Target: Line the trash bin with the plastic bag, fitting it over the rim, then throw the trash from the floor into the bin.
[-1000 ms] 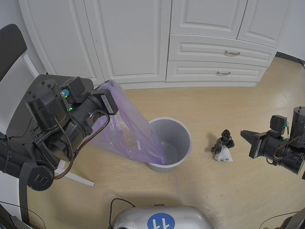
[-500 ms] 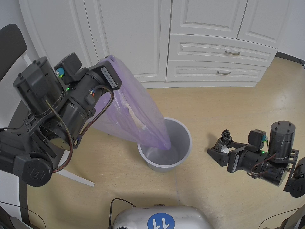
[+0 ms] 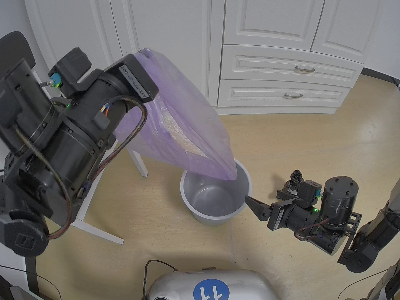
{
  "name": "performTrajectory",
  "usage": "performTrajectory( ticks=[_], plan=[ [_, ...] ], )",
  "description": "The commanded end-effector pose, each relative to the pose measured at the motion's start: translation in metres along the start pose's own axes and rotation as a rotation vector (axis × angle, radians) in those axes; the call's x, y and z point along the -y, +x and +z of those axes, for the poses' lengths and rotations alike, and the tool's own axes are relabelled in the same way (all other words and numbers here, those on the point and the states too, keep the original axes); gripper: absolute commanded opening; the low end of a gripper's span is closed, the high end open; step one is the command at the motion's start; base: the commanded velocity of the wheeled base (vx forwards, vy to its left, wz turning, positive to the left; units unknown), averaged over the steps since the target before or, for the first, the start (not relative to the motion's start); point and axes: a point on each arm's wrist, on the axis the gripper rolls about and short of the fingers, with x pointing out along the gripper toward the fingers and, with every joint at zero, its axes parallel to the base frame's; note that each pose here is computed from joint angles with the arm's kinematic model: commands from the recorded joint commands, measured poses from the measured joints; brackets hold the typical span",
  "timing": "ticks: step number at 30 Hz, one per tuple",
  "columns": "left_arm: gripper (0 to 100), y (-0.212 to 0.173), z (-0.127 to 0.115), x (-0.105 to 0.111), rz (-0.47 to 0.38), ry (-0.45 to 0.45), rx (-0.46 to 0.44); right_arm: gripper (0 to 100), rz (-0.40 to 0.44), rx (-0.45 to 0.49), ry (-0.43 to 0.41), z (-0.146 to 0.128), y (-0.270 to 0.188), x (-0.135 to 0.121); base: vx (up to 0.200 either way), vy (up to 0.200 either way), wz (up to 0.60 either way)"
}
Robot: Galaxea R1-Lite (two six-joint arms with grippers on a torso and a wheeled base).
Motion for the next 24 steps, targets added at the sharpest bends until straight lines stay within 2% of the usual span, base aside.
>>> performTrajectory(
  ticks=[1,7,24],
  plan=[
    [0,-0.016,0.013,0.014,-0.047,-0.039,0.015,100,-0.028,-0.067,-0.008,-0.020,0.012,0.006,0.000,0.000,0.00],
    [0,-0.026,0.011,0.026,-0.090,-0.056,-0.006,100,-0.009,-0.009,0.026,-0.018,0.017,0.004,0.000,0.000,0.00],
    [0,-0.030,0.012,0.031,-0.112,-0.068,-0.010,100,-0.013,-0.032,0.019,-0.027,0.019,0.006,0.000,0.000,0.00]
  ],
)
